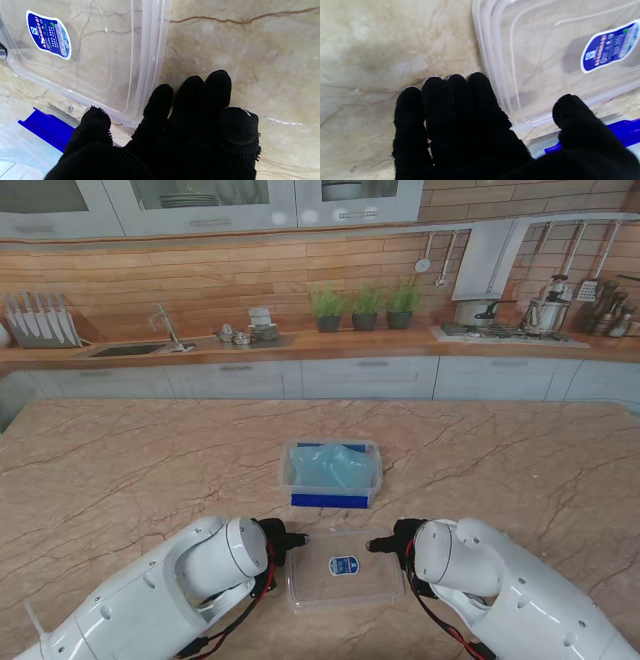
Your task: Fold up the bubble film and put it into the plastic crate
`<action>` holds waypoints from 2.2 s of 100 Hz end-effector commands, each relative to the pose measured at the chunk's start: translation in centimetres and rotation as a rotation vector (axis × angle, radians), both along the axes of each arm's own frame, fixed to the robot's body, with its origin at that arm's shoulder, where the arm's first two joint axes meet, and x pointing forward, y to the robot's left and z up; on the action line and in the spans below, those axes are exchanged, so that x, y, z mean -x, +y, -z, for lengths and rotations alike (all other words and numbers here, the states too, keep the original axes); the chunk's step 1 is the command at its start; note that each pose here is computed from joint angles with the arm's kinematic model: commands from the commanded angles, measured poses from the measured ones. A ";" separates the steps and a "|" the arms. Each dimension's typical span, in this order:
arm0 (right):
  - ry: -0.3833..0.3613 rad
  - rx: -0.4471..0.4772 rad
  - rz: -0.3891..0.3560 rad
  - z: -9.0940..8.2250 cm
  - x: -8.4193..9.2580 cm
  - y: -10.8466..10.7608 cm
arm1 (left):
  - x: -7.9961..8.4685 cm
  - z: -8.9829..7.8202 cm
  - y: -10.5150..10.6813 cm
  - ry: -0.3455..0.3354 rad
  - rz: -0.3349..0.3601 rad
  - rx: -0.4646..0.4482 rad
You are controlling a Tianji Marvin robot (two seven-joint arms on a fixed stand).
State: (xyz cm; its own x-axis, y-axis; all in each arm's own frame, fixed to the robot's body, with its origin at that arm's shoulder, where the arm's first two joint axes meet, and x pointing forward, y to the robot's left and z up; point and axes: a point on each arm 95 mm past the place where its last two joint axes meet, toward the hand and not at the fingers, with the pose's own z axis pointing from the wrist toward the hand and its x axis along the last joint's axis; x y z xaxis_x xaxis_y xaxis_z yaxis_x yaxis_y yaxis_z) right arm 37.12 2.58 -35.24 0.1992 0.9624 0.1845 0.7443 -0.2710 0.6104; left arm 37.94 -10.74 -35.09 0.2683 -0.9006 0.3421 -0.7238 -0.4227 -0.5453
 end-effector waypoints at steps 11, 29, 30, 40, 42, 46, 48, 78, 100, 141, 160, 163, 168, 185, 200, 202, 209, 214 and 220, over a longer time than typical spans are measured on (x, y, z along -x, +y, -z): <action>0.080 -0.052 -0.019 2.0 1.8 0.7 | 2.0 1.9 0.3 0.058 0.012 0.006; 0.067 -0.081 -0.040 1.5 2.2 0.9 | 2.4 1.3 0.1 0.027 0.016 0.054; 0.066 -0.084 -0.040 1.5 2.2 0.9 | 2.4 1.3 0.1 0.026 0.016 0.056; 0.053 -0.111 -0.046 1.3 2.5 1.0 | 2.5 1.0 -0.1 0.007 0.025 0.076; 0.051 -0.117 -0.047 1.2 2.5 1.0 | 2.5 1.0 -0.1 0.002 0.027 0.080; 0.047 -0.125 -0.049 1.1 2.6 1.0 | 2.6 0.9 -0.3 -0.009 0.027 0.086; 0.044 -0.128 -0.049 1.0 2.7 1.0 | 2.6 0.8 -0.3 -0.013 0.028 0.090; 0.005 -0.168 -0.055 0.5 3.0 1.0 | 3.0 0.0 -0.5 -0.059 0.022 0.142; -0.027 -0.199 -0.072 0.0 3.3 1.2 | 3.3 -0.7 -0.5 -0.082 0.007 0.191; -0.086 -0.259 -0.102 -1.0 4.1 1.8 | 3.8 -1.8 -0.1 -0.116 -0.006 0.272; -0.124 -0.290 -0.110 -1.6 4.4 2.0 | 4.0 -2.4 0.1 -0.139 -0.010 0.311; -0.132 -0.294 -0.110 -1.7 4.5 2.0 | 4.0 -2.5 0.2 -0.143 -0.012 0.317; -0.144 -0.298 -0.109 -1.8 4.5 2.2 | 4.1 -2.7 0.1 -0.151 -0.016 0.327; -0.178 -0.320 -0.115 -2.5 4.5 2.6 | 4.0 -3.1 0.3 -0.169 -0.023 0.342; -0.202 -0.334 -0.127 -3.1 4.5 2.8 | 3.9 -3.5 0.6 -0.187 -0.030 0.352; -0.205 -0.336 -0.129 -3.2 4.5 2.8 | 3.9 -3.5 0.6 -0.190 -0.030 0.352; -0.214 -0.341 -0.130 -3.4 4.5 2.9 | 3.9 -3.7 0.7 -0.202 -0.033 0.354; -0.221 -0.345 -0.128 -3.5 4.4 2.9 | 3.9 -3.8 0.8 -0.207 -0.035 0.357; -0.228 -0.352 -0.124 -3.6 4.3 2.9 | 3.9 -4.0 0.9 -0.211 -0.038 0.365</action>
